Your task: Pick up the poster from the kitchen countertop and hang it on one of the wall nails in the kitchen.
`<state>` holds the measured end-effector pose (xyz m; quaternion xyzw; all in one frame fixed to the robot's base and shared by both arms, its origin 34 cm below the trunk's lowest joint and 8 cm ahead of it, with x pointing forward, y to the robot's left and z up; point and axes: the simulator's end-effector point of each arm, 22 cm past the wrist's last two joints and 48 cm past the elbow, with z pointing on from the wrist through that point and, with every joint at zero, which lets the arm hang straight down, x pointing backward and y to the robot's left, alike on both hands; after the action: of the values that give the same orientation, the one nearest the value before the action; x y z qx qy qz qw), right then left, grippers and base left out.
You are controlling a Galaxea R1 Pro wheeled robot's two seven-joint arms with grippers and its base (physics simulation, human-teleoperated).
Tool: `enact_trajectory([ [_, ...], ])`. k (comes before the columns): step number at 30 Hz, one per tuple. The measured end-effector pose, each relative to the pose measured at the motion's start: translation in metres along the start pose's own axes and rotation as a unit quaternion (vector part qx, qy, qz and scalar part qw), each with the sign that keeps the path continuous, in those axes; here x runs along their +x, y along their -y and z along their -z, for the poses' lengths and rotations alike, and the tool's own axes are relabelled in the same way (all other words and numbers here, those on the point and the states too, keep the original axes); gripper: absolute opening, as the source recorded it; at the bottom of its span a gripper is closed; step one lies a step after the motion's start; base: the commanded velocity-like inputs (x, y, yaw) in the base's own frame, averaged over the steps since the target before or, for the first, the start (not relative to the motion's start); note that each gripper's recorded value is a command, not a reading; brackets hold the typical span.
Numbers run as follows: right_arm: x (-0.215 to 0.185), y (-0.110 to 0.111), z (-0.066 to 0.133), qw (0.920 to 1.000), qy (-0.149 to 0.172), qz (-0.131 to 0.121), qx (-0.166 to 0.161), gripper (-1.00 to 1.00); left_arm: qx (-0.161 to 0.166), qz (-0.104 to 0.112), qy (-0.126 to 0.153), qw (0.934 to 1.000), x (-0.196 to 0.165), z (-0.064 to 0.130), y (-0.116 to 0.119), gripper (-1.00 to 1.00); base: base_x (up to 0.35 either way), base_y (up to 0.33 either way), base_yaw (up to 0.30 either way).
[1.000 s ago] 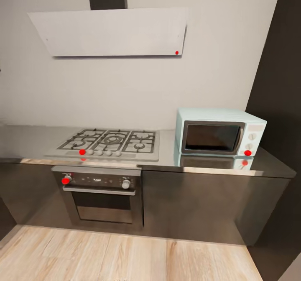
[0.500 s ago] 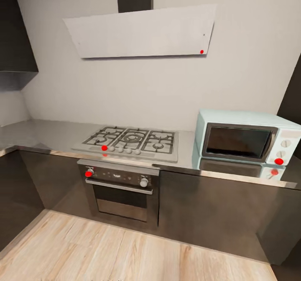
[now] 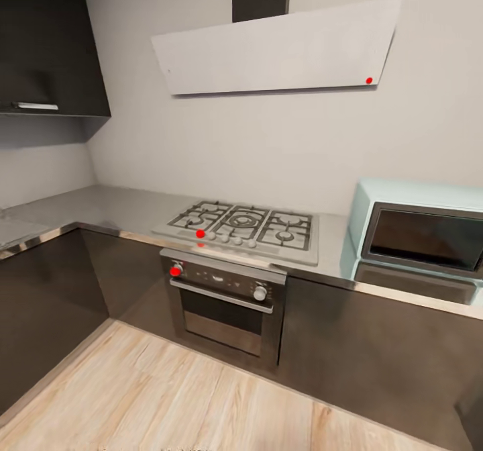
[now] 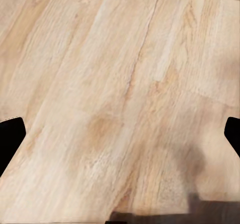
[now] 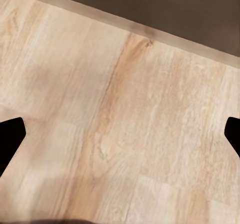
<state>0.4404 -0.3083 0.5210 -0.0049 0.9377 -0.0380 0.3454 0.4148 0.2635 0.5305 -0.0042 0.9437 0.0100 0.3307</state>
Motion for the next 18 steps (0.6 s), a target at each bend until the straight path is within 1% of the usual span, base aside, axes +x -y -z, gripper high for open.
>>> enact_trajectory([
  [4, 0.0000, 0.0000, -0.0001, 1.0000, 0.000, 0.001, 0.000, 1.00, 0.000, 0.000, 0.000, 1.0000, 0.0000, -0.0001, 0.0000, 1.00, -0.068, -0.070, 0.183],
  [7, 0.0000, -0.0001, -0.0001, 1.0000, 0.000, 0.002, 0.000, 1.00, 0.000, 0.000, 0.000, 1.0000, 0.0001, -0.0002, -0.0001, 1.00, -0.167, -0.175, 0.083],
  [9, 0.0004, -0.0001, -0.0001, 1.0000, 0.000, 0.002, 0.000, 1.00, 0.000, 0.000, 0.000, 1.0000, 0.0001, -0.0002, 0.0000, 1.00, -0.152, -0.179, 0.182],
  [12, 0.0009, -0.0001, 0.0001, 1.0000, -0.001, 0.002, 0.000, 1.00, 0.000, 0.000, 0.000, 1.0000, 0.0000, -0.0001, 0.0003, 1.00, -0.060, -0.073, 0.249],
  [18, 0.0005, -0.0001, 0.0001, 1.0000, 0.000, 0.002, 0.000, 1.00, 0.001, 0.000, -0.001, 1.0000, 0.0018, 0.0001, 0.0002, 1.00, -0.009, -0.011, 0.286],
])
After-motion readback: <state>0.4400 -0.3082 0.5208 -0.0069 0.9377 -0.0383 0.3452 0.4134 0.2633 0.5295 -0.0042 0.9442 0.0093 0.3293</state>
